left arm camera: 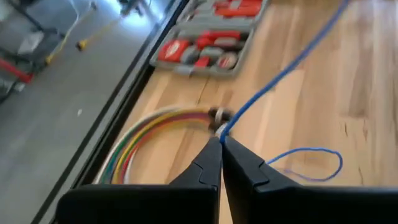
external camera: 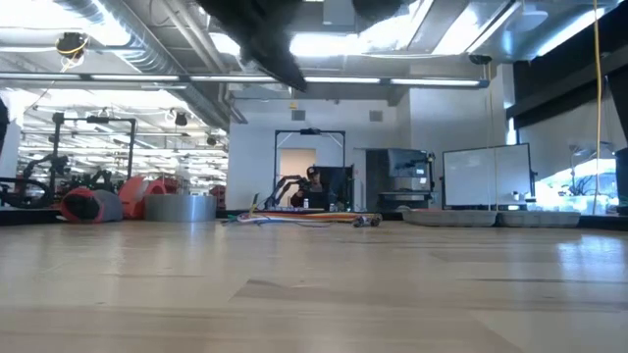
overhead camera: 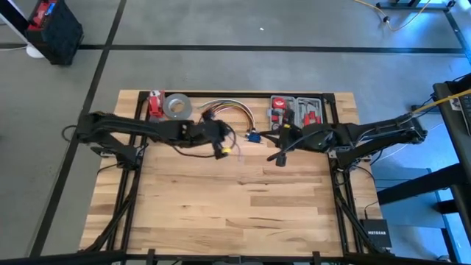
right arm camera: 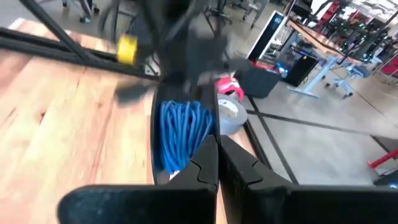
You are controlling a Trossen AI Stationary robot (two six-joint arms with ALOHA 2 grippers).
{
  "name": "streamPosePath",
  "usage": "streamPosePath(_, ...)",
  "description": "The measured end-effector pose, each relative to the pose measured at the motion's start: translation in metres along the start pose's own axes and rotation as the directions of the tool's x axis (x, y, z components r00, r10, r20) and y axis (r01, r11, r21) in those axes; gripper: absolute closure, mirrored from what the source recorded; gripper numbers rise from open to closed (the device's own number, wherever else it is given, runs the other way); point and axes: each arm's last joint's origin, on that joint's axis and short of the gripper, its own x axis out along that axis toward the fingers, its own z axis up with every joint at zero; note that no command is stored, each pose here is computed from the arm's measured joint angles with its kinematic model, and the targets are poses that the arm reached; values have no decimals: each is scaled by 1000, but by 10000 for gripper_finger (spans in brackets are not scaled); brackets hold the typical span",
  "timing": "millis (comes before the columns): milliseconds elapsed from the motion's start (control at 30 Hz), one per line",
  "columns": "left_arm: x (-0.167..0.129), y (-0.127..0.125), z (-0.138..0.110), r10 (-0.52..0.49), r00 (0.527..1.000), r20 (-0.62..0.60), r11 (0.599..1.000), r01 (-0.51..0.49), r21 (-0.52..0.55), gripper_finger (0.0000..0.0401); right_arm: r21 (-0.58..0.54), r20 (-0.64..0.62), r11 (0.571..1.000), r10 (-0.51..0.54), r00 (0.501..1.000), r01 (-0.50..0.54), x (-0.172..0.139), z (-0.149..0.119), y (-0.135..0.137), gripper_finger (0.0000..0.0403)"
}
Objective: Coil cords
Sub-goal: Coil the blue wire on the black spool
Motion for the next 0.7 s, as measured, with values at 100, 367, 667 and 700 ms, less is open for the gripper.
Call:
streamPosePath(100, -25, 14, 1, 13, 1000, -8, 999, -14, -35, 400, -17, -38, 1000, -6, 999, 5, 9, -9, 6, 401)
streamPosePath(367, -63, 23, 12, -18, 992, 122, 985, 38, -166, 401, -40, -135, 995, -95, 986, 91, 44, -34, 6, 401)
streamPosePath(667, -65, 3, 24, -64, 967, 246, 972, 117, -205, 401, -32, -145, 994, -109, 983, 106, 81, -47, 6, 401)
streamPosePath(700, -64, 4, 23, -61, 970, 236, 973, 111, -203, 401, -39, -146, 995, -100, 984, 95, 82, -48, 8, 401)
